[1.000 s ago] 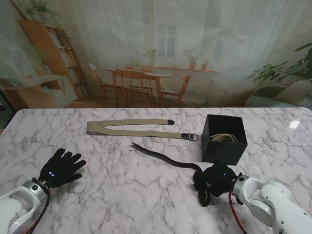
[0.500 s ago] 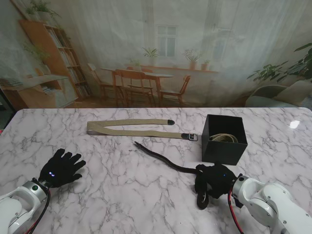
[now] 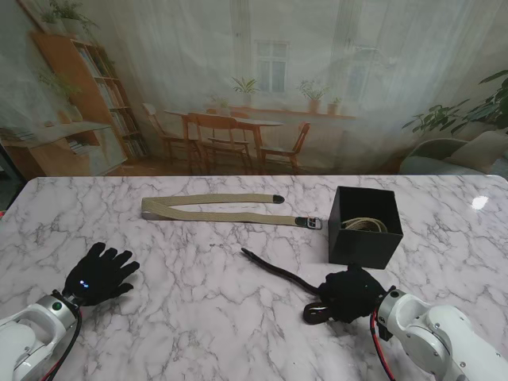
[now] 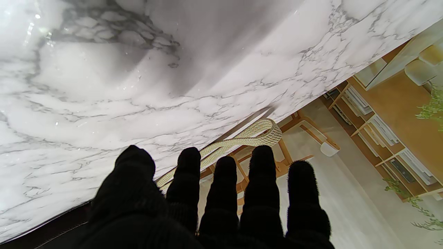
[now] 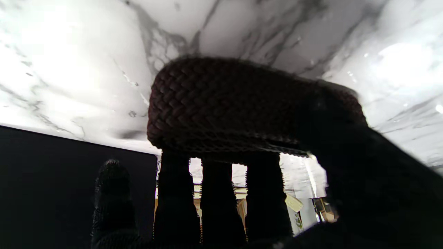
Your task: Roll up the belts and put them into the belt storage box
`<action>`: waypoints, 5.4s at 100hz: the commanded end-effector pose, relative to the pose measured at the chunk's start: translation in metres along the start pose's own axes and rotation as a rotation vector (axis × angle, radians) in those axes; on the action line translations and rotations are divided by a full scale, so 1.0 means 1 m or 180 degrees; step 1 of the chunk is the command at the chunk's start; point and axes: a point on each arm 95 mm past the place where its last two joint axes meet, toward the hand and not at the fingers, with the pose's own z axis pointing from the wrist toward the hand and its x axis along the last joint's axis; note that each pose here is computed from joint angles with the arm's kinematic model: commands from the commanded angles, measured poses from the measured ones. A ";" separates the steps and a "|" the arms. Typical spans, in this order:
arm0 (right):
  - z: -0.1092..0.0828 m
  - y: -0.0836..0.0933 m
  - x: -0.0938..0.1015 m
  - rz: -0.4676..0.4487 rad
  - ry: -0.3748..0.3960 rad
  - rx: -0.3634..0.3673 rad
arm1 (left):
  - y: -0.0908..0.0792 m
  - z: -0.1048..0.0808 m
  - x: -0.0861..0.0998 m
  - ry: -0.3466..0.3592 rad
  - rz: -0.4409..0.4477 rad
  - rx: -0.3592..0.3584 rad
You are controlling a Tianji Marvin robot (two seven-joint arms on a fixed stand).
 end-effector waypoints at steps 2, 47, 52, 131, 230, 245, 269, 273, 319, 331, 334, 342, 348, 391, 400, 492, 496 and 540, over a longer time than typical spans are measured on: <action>0.000 -0.008 0.001 0.0013 -0.0031 -0.0026 | 0.002 -0.001 0.002 0.0002 -0.0009 -0.0053; 0.004 -0.012 -0.002 -0.0067 -0.0009 -0.0296 | 0.003 0.000 0.003 0.0007 -0.0014 -0.0054; 0.005 -0.012 -0.002 -0.0034 -0.0013 -0.0306 | 0.003 0.000 0.003 0.0008 -0.0013 -0.0054; 0.000 -0.006 0.002 -0.0329 0.0324 -0.0002 | 0.003 0.001 0.002 0.0004 -0.0018 -0.0050; -0.005 -0.009 0.001 -0.0319 0.0084 -0.0132 | 0.004 -0.001 0.002 -0.0008 -0.0006 -0.0068; -0.004 -0.011 0.000 -0.0258 0.0056 -0.0129 | 0.004 -0.001 0.003 -0.0008 -0.0004 -0.0073; -0.006 -0.008 0.000 -0.0241 0.0071 -0.0160 | 0.004 -0.001 0.002 -0.0004 -0.0004 -0.0069; -0.007 -0.008 0.000 -0.0217 0.0072 -0.0184 | 0.004 -0.001 0.002 -0.0002 -0.0005 -0.0069; -0.005 -0.009 0.002 -0.0104 0.0150 -0.0076 | 0.004 0.000 0.003 0.0013 -0.0006 -0.0061; -0.007 -0.006 0.003 -0.0048 0.0193 0.0081 | 0.003 0.001 0.002 0.0019 -0.0008 -0.0058; -0.007 -0.004 0.003 -0.0022 0.0206 0.0140 | 0.003 0.001 0.002 0.0019 -0.0009 -0.0058; -0.008 0.000 0.004 0.0041 0.0249 0.0246 | 0.003 0.001 0.002 0.0020 -0.0012 -0.0056; -0.009 0.003 0.005 0.0051 0.0273 0.0341 | 0.004 0.001 0.003 0.0019 -0.0016 -0.0054; -0.013 0.010 0.009 -0.0144 0.0229 0.0436 | 0.004 0.001 0.002 0.0008 -0.0028 -0.0057; -0.014 0.011 0.009 -0.0342 0.0201 0.0435 | 0.004 0.001 0.002 0.0014 -0.0031 -0.0052; -0.007 -0.006 0.011 -0.0423 0.0167 0.0046 | 0.005 0.001 0.004 0.0019 -0.0048 -0.0059; -0.007 -0.007 0.010 -0.0425 0.0167 0.0025 | 0.005 0.001 0.004 0.0019 -0.0047 -0.0058; -0.008 -0.008 0.014 -0.0226 0.0038 -0.0051 | 0.005 0.001 0.004 0.0025 -0.0053 -0.0054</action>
